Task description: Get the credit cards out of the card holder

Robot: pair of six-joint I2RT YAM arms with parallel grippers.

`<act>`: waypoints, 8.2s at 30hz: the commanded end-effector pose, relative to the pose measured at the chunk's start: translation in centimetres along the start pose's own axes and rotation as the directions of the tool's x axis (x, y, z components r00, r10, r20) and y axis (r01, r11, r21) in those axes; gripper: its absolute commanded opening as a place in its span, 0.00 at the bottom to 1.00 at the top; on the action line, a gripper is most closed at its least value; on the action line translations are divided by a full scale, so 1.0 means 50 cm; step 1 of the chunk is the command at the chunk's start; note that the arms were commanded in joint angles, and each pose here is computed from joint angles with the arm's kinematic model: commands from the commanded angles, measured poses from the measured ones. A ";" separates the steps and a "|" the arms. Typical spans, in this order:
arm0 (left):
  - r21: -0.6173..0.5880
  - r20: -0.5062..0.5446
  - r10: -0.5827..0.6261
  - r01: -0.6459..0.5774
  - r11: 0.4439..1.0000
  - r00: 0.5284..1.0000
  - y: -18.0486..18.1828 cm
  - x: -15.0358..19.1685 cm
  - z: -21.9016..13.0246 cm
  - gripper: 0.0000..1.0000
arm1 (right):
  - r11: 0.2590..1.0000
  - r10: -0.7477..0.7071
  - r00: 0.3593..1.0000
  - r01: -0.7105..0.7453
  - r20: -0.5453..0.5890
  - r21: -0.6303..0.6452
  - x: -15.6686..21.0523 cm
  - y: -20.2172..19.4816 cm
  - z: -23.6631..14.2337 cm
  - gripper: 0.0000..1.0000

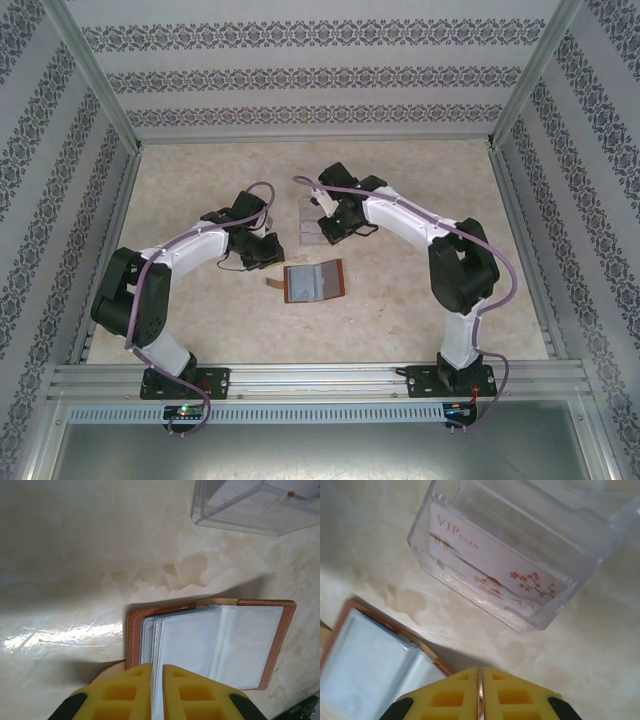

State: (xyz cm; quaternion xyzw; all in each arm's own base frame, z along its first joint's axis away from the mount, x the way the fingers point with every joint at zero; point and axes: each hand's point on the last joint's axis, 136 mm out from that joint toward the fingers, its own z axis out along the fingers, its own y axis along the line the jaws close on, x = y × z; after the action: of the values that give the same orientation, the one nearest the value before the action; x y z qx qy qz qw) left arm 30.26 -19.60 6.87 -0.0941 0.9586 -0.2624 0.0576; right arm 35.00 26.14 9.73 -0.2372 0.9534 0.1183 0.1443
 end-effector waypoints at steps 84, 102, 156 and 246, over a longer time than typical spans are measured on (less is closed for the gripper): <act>-0.004 -0.121 -0.043 0.043 0.999 0.992 0.041 0.092 0.098 0.00 | 0.878 0.450 0.852 -0.477 -0.267 -0.043 0.147 0.185 0.127 0.40; -0.001 -0.123 -0.040 0.040 0.999 0.992 0.038 0.089 0.100 0.00 | 0.900 0.429 0.866 -0.435 -0.258 0.038 0.157 0.165 0.121 0.55; -0.021 -0.145 -0.044 0.041 0.999 0.988 0.041 0.086 0.109 0.00 | 0.924 0.383 0.898 -0.372 -0.216 0.094 0.165 0.121 0.039 0.02; 0.119 -0.157 0.013 0.006 0.993 0.988 -0.067 0.083 0.070 0.00 | 0.776 0.542 0.808 -0.586 -0.230 -0.231 0.158 0.135 0.085 0.25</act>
State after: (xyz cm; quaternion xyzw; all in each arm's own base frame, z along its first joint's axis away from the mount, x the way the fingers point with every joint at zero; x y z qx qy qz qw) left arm 27.04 -23.87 5.08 -0.0742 0.9478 -0.3102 -0.0076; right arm 25.75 29.24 4.00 0.0209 0.9680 0.2499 -0.0024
